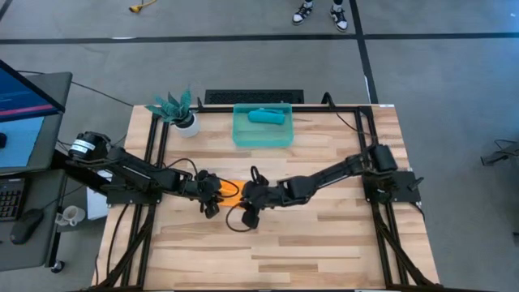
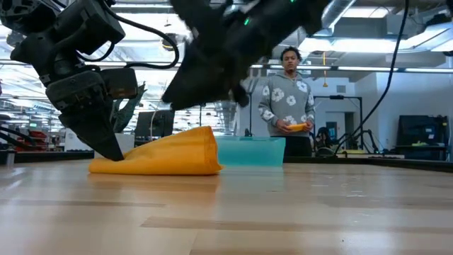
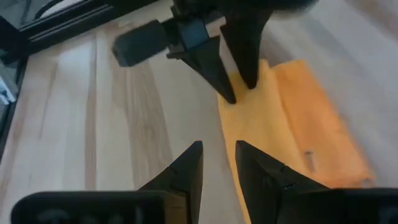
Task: Roll microfiber towels into tight, uniform cylinder then place into a basket
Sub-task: Roll the yellow microfiber cloth
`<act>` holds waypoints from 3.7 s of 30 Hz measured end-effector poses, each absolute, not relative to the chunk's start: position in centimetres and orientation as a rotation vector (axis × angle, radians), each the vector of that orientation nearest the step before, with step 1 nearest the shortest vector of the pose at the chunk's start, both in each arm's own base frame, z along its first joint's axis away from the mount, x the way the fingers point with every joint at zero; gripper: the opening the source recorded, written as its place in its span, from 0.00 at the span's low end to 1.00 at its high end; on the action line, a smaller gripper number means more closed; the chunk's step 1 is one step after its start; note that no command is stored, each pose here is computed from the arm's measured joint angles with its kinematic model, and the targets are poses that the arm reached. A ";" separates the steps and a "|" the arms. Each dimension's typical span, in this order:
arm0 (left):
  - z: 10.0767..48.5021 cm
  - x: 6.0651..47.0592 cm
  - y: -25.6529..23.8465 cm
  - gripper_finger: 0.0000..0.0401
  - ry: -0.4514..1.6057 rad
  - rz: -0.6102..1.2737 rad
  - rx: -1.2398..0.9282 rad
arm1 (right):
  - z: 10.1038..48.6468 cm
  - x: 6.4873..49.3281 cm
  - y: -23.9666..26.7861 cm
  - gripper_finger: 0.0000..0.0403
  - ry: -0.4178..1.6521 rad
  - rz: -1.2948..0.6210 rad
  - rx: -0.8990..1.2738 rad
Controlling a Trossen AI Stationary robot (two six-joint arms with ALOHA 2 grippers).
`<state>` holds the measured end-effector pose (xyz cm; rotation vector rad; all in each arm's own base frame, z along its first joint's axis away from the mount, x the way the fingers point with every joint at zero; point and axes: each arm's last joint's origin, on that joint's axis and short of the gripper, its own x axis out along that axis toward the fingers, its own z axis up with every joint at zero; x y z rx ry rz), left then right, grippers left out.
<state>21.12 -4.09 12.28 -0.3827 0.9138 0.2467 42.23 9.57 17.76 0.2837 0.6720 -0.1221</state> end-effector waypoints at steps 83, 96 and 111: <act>11.0 22.0 -4.5 0.32 0.921 0.202 -0.313 | 11.0 42.9 2.7 0.29 0.949 -0.298 0.482; 12.6 20.0 -4.4 0.32 1.010 0.199 -0.348 | 11.0 42.9 2.8 0.29 0.936 -0.297 0.483; 16.5 20.1 -5.5 0.32 0.666 0.275 -0.222 | 10.9 42.9 2.8 0.29 0.938 -0.298 0.483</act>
